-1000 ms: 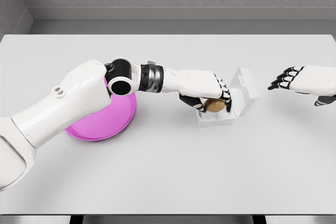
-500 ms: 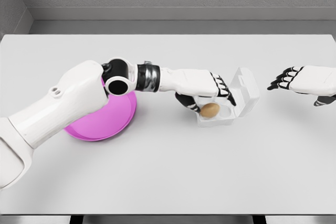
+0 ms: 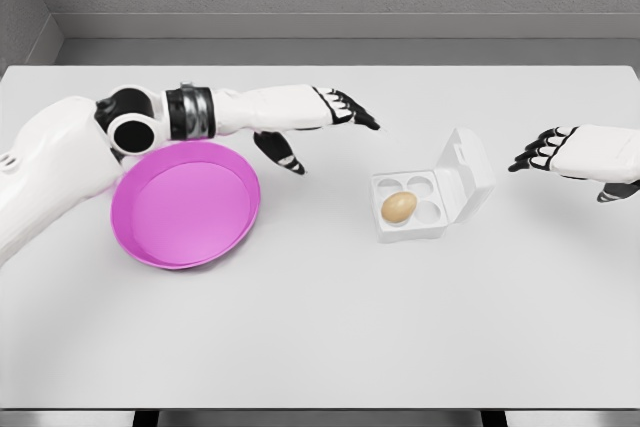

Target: Pack egg into the box and close the box lid

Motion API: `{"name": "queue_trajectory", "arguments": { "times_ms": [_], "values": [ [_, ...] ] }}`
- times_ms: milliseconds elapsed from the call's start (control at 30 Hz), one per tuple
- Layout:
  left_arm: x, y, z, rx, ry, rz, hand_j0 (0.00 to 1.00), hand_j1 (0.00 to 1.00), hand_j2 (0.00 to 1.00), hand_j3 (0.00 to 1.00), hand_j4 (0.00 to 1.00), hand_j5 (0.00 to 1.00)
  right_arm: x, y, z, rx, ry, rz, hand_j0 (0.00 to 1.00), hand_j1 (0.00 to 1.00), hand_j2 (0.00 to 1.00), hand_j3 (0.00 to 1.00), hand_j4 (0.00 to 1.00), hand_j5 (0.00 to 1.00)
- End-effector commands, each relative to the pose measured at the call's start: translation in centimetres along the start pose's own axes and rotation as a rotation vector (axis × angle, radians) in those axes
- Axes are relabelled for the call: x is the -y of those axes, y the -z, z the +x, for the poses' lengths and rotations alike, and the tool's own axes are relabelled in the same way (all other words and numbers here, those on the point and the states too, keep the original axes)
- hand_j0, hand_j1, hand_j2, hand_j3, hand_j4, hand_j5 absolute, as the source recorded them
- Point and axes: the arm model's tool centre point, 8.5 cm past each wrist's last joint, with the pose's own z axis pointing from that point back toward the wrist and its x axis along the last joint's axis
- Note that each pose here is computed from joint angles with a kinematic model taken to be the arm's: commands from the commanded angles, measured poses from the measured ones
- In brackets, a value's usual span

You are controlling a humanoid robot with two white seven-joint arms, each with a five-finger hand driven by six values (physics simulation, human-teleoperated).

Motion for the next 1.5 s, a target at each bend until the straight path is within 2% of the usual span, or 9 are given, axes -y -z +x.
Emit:
{"name": "queue_trajectory", "arguments": {
  "times_ms": [0,100,633,1267,1467],
  "values": [
    [-0.3,-1.2,-1.1,-0.036,-0.017,0.018,1.00,1.00,1.00,1.00,1.00,1.00,0.2,0.1,0.2,0.005,-0.002,-0.006,1.00,1.00,1.00,1.00,1.00,1.00],
    [0.0,-1.8,-2.2,-0.072,-0.033,0.015,1.00,1.00,1.00,1.00,1.00,1.00,0.4,0.3,0.6,0.015,-0.009,-0.010,1.00,1.00,1.00,1.00,1.00,1.00],
    [-0.1,-2.4,-2.9,-0.098,-0.041,0.026,1.00,1.00,1.00,1.00,1.00,1.00,1.6,0.5,2.1,0.053,-0.051,-0.035,1.00,1.00,1.00,1.00,1.00,1.00],
    [-0.1,-2.6,-3.1,-0.106,-0.045,0.027,1.00,1.00,1.00,1.00,1.00,1.00,4.2,0.7,5.6,0.133,-0.144,-0.092,1.00,1.00,1.00,1.00,1.00,1.00],
    [-0.1,-2.9,-3.5,-0.119,-0.054,0.036,1.00,1.00,1.00,1.00,1.00,1.00,4.8,1.2,6.5,0.158,-0.154,-0.116,1.00,1.00,1.00,1.00,1.00,1.00]
  ]
}}
